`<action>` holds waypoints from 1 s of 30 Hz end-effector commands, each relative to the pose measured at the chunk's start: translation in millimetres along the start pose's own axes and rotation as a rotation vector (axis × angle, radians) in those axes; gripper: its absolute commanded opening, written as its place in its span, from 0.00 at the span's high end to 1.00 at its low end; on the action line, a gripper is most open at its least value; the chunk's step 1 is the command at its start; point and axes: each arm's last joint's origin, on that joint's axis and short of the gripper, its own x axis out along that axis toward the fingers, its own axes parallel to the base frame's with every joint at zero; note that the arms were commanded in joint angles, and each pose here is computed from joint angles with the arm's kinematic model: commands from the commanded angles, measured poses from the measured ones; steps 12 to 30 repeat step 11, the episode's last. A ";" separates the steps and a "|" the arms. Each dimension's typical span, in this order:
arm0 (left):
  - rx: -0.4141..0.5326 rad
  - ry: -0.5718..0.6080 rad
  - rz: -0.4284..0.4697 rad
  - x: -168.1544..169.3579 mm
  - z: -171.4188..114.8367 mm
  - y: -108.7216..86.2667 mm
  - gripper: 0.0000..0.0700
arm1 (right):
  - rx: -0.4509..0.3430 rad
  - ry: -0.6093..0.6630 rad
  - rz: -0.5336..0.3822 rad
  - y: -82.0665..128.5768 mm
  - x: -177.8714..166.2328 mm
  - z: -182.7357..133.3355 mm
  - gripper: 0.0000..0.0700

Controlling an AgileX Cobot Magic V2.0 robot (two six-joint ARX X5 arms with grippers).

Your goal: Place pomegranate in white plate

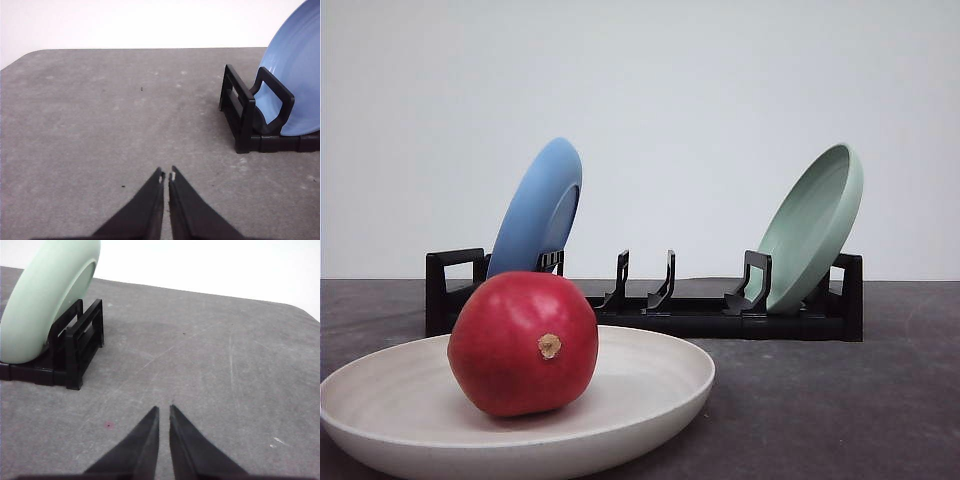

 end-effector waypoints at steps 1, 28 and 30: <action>0.007 0.010 0.000 0.8 -3.2 0.1 1.00 | 0.011 -0.008 -0.003 -0.2 0.4 -0.5 0.95; 0.007 0.010 0.000 0.8 -3.2 0.1 1.00 | 0.011 0.013 -0.001 0.0 0.4 -2.6 0.95; 0.007 0.010 0.000 0.8 -3.2 0.1 1.00 | 0.011 0.013 -0.001 0.0 0.4 -2.6 0.95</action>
